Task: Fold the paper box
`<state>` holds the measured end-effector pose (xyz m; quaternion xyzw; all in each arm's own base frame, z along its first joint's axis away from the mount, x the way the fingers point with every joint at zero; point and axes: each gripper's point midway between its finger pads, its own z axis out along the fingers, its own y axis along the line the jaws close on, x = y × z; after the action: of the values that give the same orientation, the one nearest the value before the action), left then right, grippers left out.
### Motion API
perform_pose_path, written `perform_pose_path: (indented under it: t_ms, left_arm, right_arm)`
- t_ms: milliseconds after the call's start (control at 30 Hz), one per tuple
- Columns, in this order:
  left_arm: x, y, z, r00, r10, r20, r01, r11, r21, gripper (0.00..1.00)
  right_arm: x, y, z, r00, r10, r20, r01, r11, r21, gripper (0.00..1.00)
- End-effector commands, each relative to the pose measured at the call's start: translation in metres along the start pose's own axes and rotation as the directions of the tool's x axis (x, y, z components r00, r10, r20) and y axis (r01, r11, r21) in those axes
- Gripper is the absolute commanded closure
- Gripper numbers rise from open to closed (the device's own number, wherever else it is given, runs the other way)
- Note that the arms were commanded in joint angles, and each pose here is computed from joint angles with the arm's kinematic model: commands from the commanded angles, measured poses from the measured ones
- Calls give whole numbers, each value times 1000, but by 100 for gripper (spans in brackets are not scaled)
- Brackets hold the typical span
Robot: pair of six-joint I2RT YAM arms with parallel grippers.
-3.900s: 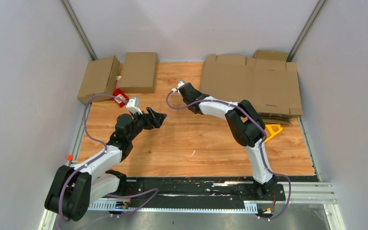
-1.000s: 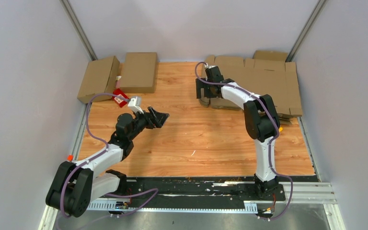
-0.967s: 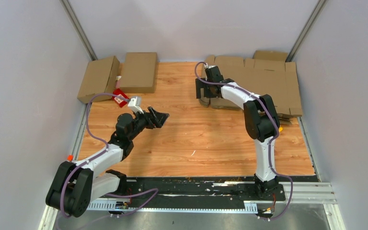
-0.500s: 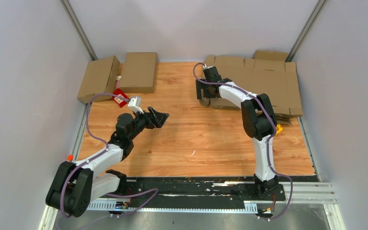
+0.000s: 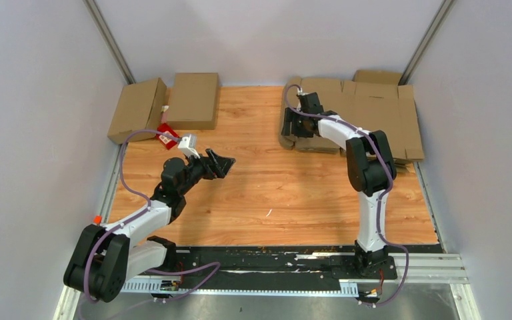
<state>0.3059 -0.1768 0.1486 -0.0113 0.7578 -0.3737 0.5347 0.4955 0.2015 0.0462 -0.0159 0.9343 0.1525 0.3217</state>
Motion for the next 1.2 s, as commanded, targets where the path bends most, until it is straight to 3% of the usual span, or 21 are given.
perform_pose_path:
  t_ms: [0, 267, 733, 800, 967, 1067, 1167]
  left_arm:
    - [-18, -10, 2, 998, 37, 50, -39, 999, 29, 3]
    - [-17, -9, 2, 998, 39, 50, -40, 999, 25, 3]
    - [-18, -10, 2, 998, 41, 52, -43, 999, 27, 3]
    - [-17, -10, 3, 998, 38, 48, -40, 999, 29, 3]
    - [-13, -8, 6, 999, 30, 34, -31, 999, 29, 3]
    - [-11, -7, 7, 999, 28, 31, -29, 999, 30, 3]
    - [-11, -6, 7, 999, 29, 28, -29, 999, 27, 3]
  right_arm:
    - [-18, -4, -15, 997, 55, 55, -53, 998, -36, 36]
    - [-26, -13, -27, 993, 70, 91, -67, 997, -37, 58]
    - [-28, -35, -54, 992, 3, 127, -14, 996, 88, 73]
    - [-28, -31, -56, 991, -21, 130, 12, 998, 65, 67]
    - [-27, 9, -58, 985, -97, 140, 112, 988, -107, 30]
    - [-26, 23, -53, 977, -173, 125, 182, 981, -68, 12]
    - [-24, 32, -43, 966, -238, 99, 239, 971, -6, 4]
